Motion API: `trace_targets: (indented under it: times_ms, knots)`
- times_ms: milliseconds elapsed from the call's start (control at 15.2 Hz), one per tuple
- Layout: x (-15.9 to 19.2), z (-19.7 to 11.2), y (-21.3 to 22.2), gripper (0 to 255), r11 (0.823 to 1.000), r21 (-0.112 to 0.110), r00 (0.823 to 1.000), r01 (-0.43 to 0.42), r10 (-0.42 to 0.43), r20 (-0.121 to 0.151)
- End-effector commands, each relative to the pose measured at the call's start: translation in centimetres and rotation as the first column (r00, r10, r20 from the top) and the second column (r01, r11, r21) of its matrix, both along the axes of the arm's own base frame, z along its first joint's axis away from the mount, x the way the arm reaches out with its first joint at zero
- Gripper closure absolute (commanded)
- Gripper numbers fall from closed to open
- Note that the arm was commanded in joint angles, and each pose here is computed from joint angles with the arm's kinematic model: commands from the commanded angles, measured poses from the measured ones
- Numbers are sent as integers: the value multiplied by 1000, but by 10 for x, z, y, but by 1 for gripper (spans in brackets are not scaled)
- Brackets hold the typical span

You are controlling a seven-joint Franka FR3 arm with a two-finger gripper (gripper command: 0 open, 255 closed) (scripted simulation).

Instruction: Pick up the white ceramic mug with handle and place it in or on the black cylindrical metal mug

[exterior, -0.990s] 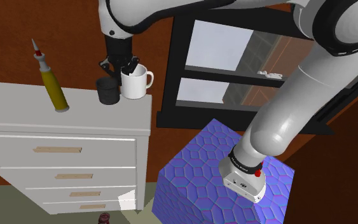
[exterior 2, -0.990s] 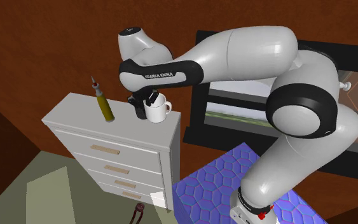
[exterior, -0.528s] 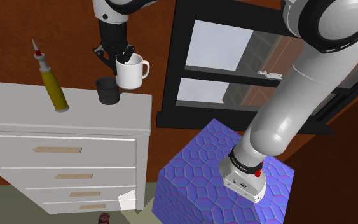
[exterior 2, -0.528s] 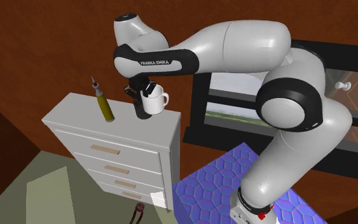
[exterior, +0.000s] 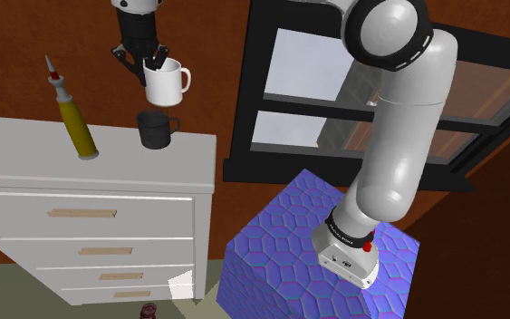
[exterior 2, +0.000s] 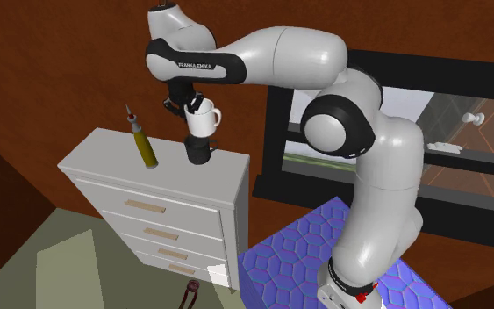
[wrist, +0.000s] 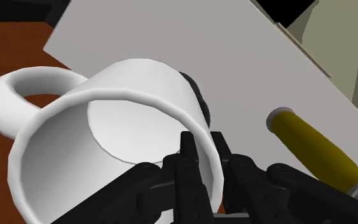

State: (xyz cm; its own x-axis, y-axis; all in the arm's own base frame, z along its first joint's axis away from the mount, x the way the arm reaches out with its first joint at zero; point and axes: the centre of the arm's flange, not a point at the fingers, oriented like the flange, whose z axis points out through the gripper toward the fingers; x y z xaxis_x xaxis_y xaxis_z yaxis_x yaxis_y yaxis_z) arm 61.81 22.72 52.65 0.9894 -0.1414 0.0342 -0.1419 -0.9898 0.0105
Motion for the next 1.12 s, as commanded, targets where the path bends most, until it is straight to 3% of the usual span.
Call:
trace_targets:
  times_ms: [0, 66, 1056]
  knots:
    - [27, 4, -5, 255, 1000, 0, 1000, 1, -1, 0]
    - [39, 6, -6, 255, 1000, 0, 1000, 1, -1, 0]
    - [39, -74, -6, 255, 1000, 0, 1000, 1, -1, 0]
